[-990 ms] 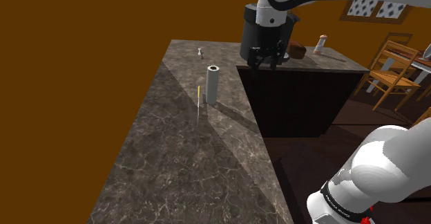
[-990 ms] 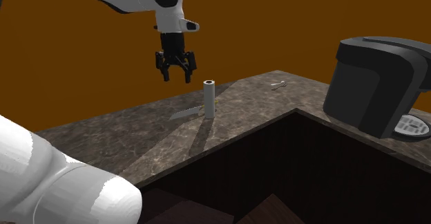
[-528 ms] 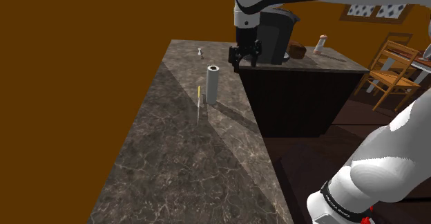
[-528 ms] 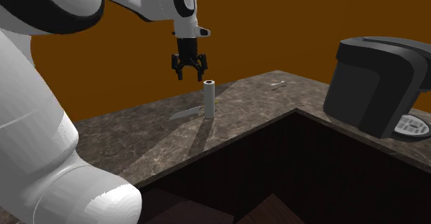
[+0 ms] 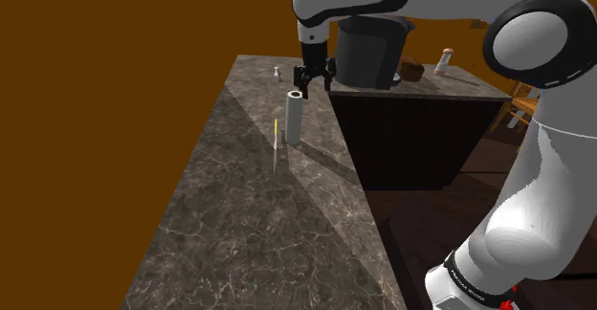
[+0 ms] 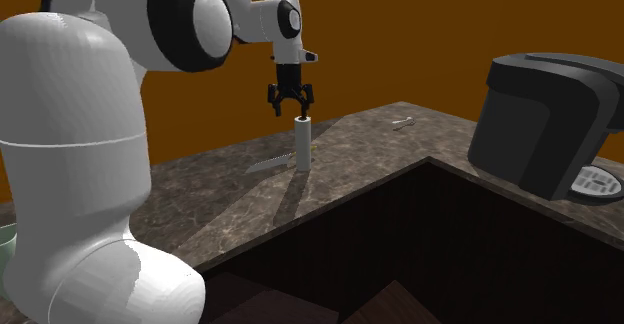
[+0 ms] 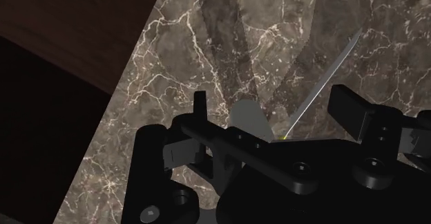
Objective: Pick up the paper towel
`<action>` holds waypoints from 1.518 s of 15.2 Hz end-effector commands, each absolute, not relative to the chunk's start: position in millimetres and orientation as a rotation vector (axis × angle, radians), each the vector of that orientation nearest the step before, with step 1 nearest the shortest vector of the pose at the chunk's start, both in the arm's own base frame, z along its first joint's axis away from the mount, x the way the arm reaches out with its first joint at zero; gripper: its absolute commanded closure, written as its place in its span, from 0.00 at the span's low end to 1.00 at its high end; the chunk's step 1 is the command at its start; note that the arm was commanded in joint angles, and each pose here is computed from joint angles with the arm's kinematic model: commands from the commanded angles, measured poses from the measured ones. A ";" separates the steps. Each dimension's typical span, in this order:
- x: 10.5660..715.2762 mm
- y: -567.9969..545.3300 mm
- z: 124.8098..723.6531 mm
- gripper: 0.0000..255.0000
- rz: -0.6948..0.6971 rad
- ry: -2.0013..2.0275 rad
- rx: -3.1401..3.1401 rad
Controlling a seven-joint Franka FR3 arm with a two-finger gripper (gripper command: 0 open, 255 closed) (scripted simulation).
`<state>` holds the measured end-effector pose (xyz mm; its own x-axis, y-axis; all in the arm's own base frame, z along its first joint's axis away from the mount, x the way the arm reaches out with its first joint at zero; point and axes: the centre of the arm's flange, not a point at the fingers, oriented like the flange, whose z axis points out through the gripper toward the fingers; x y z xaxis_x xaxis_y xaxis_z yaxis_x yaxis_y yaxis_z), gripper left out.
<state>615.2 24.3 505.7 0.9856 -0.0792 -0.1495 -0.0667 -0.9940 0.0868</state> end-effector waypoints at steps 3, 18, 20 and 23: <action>668.9 25.9 490.6 0.00 -0.256 -0.110 3.045; 703.2 26.5 438.7 1.00 -0.270 -0.108 3.042; 703.1 26.5 438.8 1.00 -0.270 -0.108 3.042; 702.9 26.8 438.9 1.00 -0.270 -0.108 3.042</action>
